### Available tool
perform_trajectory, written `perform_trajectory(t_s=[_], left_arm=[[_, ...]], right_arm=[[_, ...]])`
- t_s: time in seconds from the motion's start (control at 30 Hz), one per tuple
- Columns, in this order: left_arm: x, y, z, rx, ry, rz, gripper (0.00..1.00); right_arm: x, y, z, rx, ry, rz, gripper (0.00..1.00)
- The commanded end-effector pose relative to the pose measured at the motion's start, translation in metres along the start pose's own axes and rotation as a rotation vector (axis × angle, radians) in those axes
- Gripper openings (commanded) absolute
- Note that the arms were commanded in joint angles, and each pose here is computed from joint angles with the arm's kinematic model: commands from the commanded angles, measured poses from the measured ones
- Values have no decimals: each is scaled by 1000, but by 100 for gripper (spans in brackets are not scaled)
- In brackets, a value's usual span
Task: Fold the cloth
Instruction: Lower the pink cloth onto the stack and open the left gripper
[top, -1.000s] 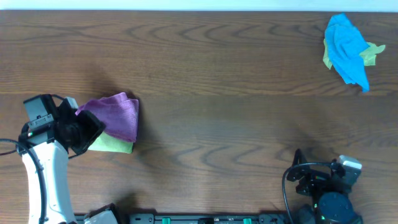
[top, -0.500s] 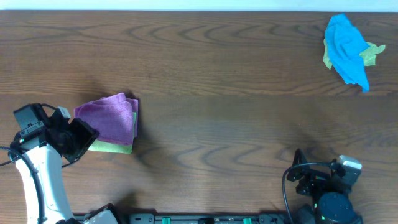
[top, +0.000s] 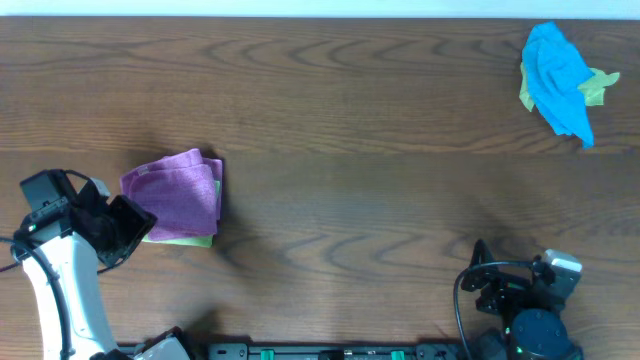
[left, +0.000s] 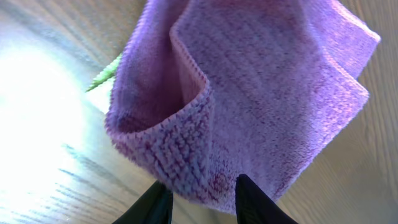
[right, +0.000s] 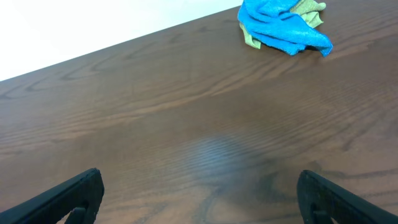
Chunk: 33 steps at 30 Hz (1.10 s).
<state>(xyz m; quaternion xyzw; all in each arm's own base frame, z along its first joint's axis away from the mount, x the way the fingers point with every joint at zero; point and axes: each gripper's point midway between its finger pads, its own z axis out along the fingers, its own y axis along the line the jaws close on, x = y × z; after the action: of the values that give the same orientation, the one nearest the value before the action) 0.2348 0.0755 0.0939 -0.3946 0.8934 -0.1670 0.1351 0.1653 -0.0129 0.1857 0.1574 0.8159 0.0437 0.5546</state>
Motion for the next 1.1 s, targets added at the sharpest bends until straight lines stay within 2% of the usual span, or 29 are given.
perform_trajectory(t_s=[0.0, 0.3, 0.47, 0.57, 0.67, 0.7, 0.77, 0.93, 1.07], left_arm=[[-1, 12, -3, -25, -11, -27, 35], [-3, 31, -10, -40, -16, -113, 34], [-1, 24, -11, -4, -7, -114, 40], [-3, 7, -18, 83, -26, -76, 49], [-6, -18, -34, 205, -76, -27, 70], [-7, -27, -40, 240, -97, -5, 74], [-8, -44, -52, 313, -139, 45, 94], [-6, -75, -89, 428, -254, 165, 95], [-6, -81, -100, 451, -268, 115, 95]], right_arm=[[0, -4, 1, 22, -11, 14, 99], [0, -4, 1, 22, -11, 14, 99], [0, -4, 1, 22, -11, 14, 99], [0, -4, 1, 22, -11, 14, 99], [0, -4, 1, 22, -11, 14, 99], [0, -4, 1, 22, -11, 14, 99], [0, -4, 1, 22, -11, 14, 99], [0, -4, 1, 22, -11, 14, 99], [0, -4, 1, 22, -11, 14, 99]])
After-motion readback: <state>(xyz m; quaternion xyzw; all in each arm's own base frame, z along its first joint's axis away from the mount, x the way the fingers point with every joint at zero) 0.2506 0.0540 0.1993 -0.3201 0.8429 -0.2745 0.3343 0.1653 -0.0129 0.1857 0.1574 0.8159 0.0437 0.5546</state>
